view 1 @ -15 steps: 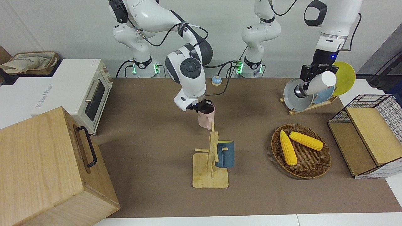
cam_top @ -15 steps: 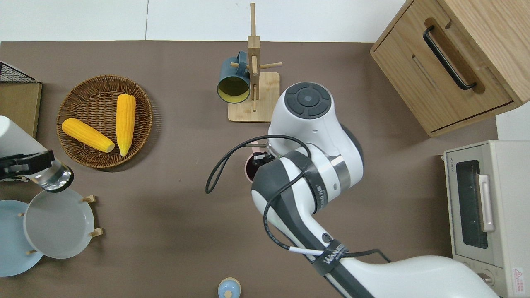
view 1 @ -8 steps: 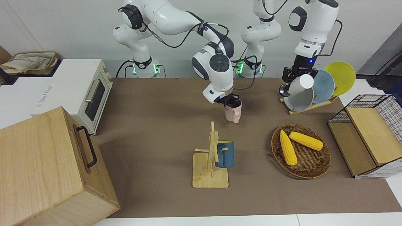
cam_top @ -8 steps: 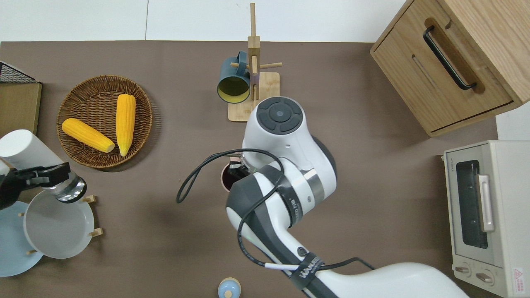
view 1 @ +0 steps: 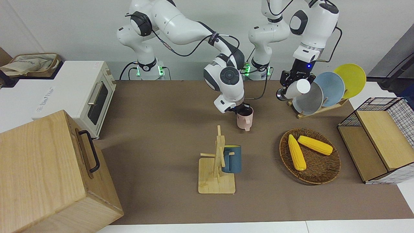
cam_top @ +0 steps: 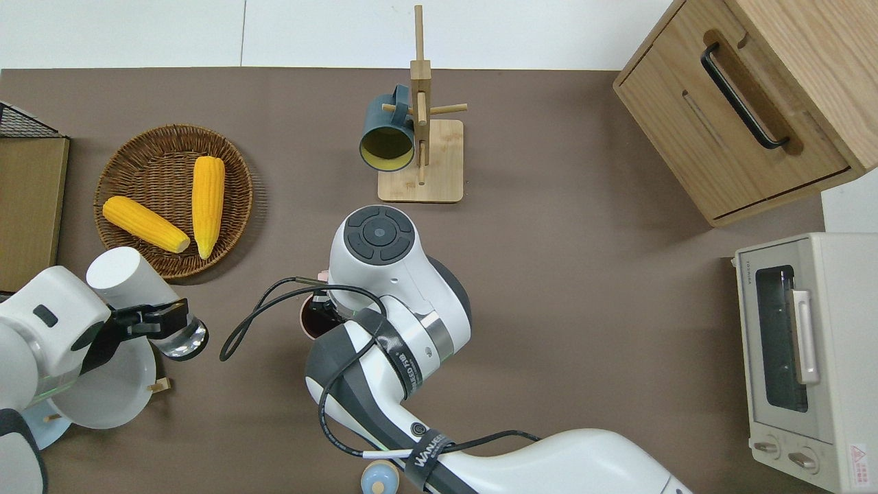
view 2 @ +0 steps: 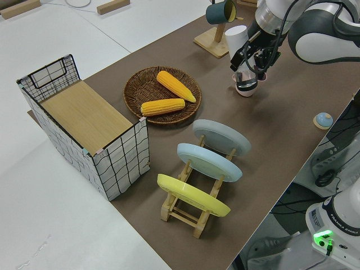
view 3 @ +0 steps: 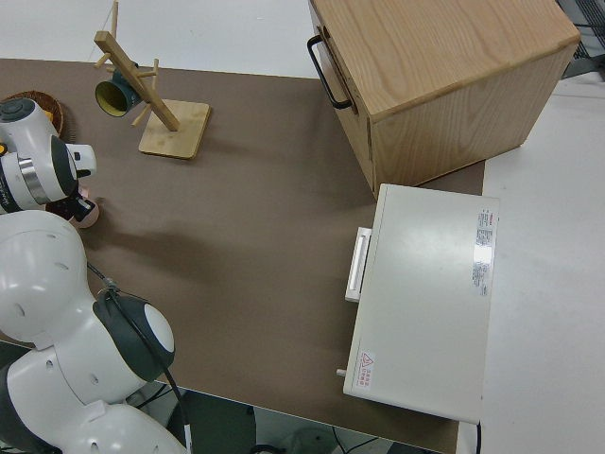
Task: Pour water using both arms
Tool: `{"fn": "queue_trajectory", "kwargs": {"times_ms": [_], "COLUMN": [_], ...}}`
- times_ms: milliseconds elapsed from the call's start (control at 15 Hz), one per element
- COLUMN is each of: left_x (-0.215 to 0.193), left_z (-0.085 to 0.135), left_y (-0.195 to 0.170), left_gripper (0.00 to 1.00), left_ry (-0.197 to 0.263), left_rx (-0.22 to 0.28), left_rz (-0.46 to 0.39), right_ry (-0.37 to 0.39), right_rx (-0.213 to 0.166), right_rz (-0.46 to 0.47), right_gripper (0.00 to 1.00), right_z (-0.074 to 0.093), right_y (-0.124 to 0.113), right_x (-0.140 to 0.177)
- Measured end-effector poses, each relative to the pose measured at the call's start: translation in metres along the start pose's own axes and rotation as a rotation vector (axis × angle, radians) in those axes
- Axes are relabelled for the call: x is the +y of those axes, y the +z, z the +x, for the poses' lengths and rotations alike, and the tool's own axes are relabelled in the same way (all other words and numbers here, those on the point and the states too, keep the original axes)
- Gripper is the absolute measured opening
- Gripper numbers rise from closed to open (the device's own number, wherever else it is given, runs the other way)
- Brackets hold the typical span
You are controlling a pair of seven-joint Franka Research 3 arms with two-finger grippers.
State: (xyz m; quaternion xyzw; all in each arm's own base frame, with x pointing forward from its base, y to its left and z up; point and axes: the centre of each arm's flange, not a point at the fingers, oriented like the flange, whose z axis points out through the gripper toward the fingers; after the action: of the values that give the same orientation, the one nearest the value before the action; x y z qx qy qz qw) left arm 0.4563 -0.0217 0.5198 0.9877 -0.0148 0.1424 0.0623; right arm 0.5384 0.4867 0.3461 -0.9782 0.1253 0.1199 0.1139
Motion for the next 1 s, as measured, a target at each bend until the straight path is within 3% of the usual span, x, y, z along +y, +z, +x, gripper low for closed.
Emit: {"fn": "queue_trajectory", "kwargs": {"times_ms": [133,400,533,733,1000], "left_x": [0.001,0.009,0.009,0.009,0.009], "left_z": [0.0,-0.003,-0.003,-0.003,-0.003], "left_y": [0.001,0.006,0.007,0.008,0.009], "left_gripper": [0.63,0.63,0.63,0.63,0.63], "left_ry": [0.0,0.016,0.016,0.015,0.015], "left_rx": [-0.001,-0.011,-0.014,-0.016,-0.017], "left_rz": [-0.002,-0.01,-0.011,-0.012,-0.012], "right_ry": [0.003,0.002,-0.003,0.007,0.022], "right_rx": [0.007,0.016,0.031,0.063,0.085], "right_rz": [0.006,0.015,0.036,0.078,0.073], "right_gripper": [0.14,0.5,0.7,0.97,1.0], "right_z": [0.004,0.006,0.006,0.0,-0.018], "right_y": [0.001,0.007,-0.006,-0.045,-0.108], "right_x": [0.0,-0.002,-0.008,-0.017,-0.01]}}
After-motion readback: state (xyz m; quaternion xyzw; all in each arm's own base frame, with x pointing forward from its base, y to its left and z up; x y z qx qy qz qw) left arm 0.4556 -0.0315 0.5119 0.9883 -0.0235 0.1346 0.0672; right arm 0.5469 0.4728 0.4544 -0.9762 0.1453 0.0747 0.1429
